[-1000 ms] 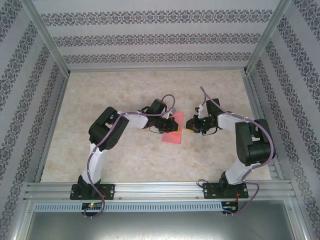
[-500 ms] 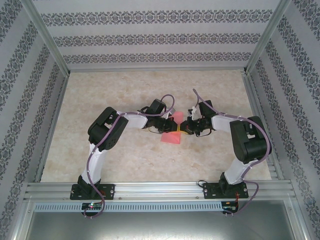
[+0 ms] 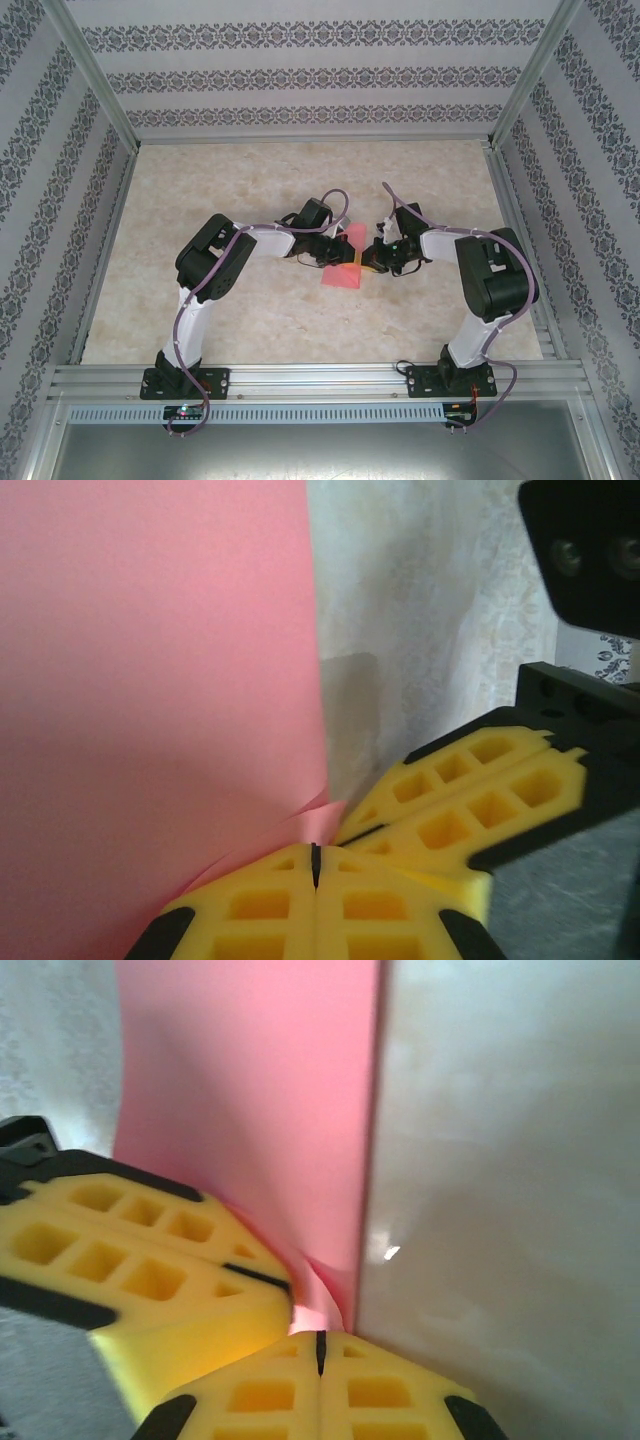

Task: Fold a paper plane with a square sheet of paper (pick it up from the middle)
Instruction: Fold the triangle a second time at the center of the table.

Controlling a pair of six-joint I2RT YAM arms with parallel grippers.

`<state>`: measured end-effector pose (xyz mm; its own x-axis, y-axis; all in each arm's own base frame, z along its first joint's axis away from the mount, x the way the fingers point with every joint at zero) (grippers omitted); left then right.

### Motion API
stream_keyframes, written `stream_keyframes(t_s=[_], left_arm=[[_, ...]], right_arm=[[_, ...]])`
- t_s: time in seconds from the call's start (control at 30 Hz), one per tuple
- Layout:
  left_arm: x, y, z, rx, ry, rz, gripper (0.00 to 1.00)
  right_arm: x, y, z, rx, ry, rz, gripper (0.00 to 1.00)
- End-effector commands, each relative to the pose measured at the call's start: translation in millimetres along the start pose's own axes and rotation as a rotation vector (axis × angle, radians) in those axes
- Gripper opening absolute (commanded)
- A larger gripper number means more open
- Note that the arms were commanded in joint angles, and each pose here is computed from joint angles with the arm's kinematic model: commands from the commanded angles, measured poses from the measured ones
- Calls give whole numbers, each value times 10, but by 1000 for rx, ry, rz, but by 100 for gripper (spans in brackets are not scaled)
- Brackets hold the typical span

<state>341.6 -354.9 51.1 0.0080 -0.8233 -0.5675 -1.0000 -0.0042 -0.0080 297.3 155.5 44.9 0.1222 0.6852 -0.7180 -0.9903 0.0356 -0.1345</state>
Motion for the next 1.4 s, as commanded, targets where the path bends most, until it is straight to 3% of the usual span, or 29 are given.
stream_keyframes(t_s=[0.0, 0.27, 0.53, 0.8, 1.37], left_arm=[[-139, -83, -292, 40, 77, -31, 0], [-255, -130, -469, 76, 89, -39, 7], [-518, -73, -257, 184, -165, -22, 15], [-559, -58, -24, 256, -286, 26, 18], [-375, -168, 143, 226, -275, 58, 19]], right_arm=[[66, 46, -89, -6, 66, 34, 5], [61, 86, -187, -8, 145, 59, 5], [61, 65, -182, -10, 146, 57, 5], [49, 65, -164, -13, 143, 59, 5], [31, 66, -139, -18, 144, 61, 5]])
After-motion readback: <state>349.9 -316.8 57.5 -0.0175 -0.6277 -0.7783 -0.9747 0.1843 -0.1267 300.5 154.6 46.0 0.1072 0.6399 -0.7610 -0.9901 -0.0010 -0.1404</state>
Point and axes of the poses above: each hand's point on the last joint's axis, 136 mm out from that joint toward the fingers, its own x axis out along the fingers, its own z axis along the line the jaws close on, y = z × x, the point moved 4 cm from there along -x, back along the fingers, and after that the axes turned 10 degrees about -x, right-handed, at the moved point
